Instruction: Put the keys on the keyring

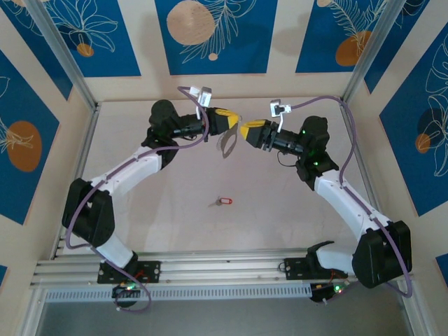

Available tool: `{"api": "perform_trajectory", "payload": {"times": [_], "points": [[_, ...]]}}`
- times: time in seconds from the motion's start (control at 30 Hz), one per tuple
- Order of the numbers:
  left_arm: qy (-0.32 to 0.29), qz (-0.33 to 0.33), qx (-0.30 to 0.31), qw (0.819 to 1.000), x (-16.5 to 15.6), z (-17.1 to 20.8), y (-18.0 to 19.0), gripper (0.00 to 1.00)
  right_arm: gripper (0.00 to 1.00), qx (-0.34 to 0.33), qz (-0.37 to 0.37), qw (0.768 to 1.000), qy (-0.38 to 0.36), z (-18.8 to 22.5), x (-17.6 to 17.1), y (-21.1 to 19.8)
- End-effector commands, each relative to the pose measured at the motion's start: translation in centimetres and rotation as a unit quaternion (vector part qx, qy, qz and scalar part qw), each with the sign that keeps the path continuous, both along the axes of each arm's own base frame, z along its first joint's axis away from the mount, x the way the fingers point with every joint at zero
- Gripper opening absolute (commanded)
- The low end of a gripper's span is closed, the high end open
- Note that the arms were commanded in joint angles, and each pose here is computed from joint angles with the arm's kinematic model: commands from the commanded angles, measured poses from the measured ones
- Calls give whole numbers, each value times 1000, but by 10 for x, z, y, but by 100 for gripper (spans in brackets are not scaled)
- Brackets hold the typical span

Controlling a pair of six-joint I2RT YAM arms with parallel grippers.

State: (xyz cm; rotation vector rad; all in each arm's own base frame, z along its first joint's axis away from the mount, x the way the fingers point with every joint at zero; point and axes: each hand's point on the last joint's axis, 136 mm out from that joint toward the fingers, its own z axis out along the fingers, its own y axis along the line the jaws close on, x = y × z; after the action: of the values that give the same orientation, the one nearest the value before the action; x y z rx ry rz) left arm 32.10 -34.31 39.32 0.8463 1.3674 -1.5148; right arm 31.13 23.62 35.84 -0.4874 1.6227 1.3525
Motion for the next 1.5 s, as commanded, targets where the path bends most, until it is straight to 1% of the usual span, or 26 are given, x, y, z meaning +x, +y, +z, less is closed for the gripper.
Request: {"api": "perform_trajectory", "payload": {"times": [0.0, 0.3, 0.53, 1.07, 1.2, 1.3, 1.43, 1.47], "points": [[-17, -24, -17, 999, -8, 10, 5, 0, 44, 11, -3, 999, -52, 30, -5, -2], [-16, -37, -16, 999, -15, 9, 6, 0, 42, 37, -10, 997, -62, 44, -7, -8], [-16, -39, -17, 999, -15, 8, 5, 0, 41, 50, 2, 997, -63, 53, -10, -7], [-18, -43, -21, 999, -15, 10, 5, 0, 35, 47, 32, 997, -45, 44, -8, 11], [-19, -43, -23, 999, -16, 12, 5, 0, 28, 45, 35, 998, -40, 41, -7, 14], [-20, -43, -24, 999, -16, 12, 5, 0, 18, 43, 36, 998, -36, 37, -6, 15], [-19, -42, -24, 999, -16, 12, 5, 0, 0, 41, 32, 998, -34, 33, -6, 14], [-20, -40, -24, 999, -14, 12, 6, 0, 0, 40, 29, 998, -33, 33, -5, 13]]}}
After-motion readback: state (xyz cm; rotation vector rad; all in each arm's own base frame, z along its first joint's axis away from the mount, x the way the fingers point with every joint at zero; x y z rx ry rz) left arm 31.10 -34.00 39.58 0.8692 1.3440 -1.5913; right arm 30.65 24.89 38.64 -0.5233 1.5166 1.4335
